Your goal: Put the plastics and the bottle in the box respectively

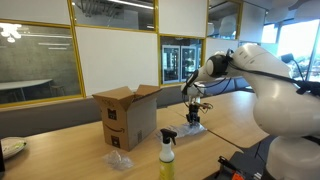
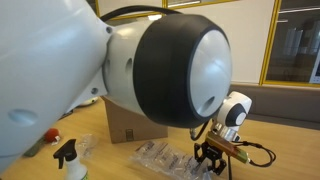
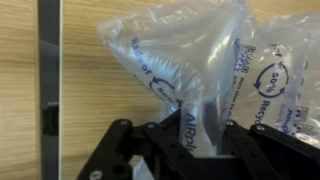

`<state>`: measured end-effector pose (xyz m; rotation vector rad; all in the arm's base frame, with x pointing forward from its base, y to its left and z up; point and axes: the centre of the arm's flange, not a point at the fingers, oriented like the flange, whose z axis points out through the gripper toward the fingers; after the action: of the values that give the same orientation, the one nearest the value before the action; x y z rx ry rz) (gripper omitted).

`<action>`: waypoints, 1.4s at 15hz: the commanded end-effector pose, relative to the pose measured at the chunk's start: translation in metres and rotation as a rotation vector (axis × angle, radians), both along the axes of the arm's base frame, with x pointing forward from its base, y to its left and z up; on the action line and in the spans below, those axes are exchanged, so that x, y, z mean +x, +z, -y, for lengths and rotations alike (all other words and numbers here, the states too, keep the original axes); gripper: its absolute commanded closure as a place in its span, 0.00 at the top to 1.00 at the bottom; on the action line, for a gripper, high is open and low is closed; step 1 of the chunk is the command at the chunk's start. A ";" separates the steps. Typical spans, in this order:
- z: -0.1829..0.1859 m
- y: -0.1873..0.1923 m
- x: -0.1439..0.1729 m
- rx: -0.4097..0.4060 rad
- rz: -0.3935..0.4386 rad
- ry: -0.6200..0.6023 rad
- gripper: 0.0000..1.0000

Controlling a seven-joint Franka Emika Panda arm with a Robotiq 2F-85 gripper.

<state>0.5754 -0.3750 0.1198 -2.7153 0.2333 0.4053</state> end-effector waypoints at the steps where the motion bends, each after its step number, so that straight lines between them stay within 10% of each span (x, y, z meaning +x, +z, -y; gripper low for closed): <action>1: -0.025 0.038 0.011 -0.002 0.042 0.028 0.12; 21: -0.239 0.431 -0.009 -0.381 0.365 0.033 0.13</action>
<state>0.5896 -0.1811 0.4970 -3.0400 0.1388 -0.0726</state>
